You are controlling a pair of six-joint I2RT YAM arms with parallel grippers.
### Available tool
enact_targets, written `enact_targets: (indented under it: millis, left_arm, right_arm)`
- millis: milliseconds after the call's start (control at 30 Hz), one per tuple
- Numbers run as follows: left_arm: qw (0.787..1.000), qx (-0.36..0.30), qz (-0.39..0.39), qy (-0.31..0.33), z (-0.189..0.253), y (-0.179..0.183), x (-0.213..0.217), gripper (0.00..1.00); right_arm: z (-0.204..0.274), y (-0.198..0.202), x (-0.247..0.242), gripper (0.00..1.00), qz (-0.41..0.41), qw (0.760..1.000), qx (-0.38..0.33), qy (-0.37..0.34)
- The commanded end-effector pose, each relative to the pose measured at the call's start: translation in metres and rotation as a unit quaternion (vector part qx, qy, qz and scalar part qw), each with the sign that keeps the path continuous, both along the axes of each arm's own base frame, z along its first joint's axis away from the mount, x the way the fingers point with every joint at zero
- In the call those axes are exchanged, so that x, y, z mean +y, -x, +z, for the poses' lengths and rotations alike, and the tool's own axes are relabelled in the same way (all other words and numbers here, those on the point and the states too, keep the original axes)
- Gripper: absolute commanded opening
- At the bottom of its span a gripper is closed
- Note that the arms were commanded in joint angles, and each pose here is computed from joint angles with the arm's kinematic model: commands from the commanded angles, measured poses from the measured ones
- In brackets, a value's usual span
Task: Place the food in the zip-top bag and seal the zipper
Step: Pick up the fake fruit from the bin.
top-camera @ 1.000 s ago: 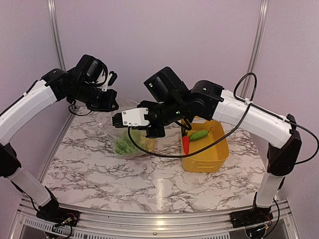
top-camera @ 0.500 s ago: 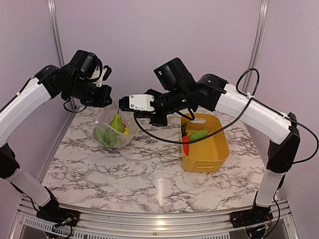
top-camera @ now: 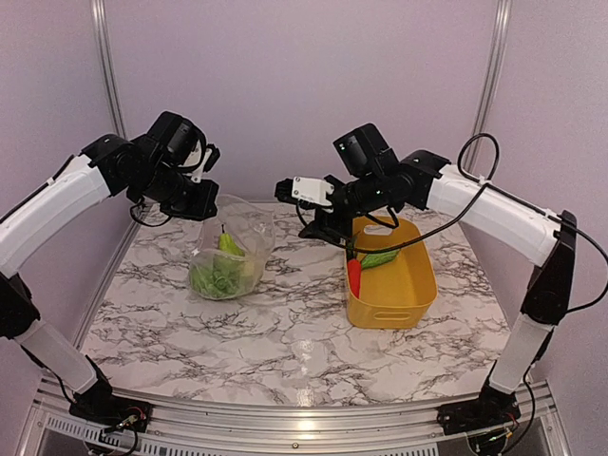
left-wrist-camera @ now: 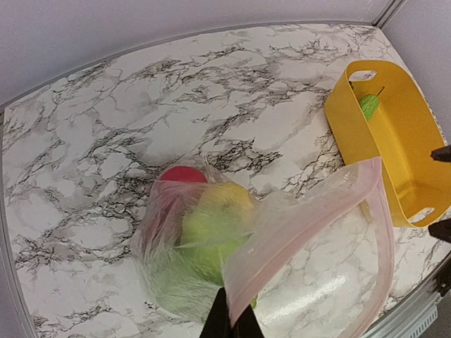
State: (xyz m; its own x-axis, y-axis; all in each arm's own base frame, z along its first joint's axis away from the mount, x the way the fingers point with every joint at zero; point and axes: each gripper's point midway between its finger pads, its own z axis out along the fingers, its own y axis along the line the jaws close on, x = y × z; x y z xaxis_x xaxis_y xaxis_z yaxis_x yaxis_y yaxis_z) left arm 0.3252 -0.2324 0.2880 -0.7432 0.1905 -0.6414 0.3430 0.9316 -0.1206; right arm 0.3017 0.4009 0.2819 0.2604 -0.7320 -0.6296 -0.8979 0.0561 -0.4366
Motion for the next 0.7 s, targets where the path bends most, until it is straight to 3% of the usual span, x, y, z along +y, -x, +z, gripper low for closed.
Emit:
enact_targets:
  millis: [0, 267, 667]
  left_arm:
    - [1.000, 0.001, -0.002, -0.002, -0.005, -0.001, 0.000, 0.00]
    - [1.000, 0.003, -0.004, -0.006, -0.008, -0.001, 0.000, 0.00]
    - [1.000, 0.010, -0.005, -0.009, -0.015, 0.003, 0.003, 0.00]
  right_arm:
    - [0.010, -0.034, -0.060, 0.62, -0.075, 0.997, 0.012, -0.028]
    - [-0.043, -0.079, -0.157, 0.60, -0.166, 0.985, 0.041, 0.007]
    - [-0.117, -0.105, -0.210, 0.51, -0.135, 0.980, 0.024, 0.144]
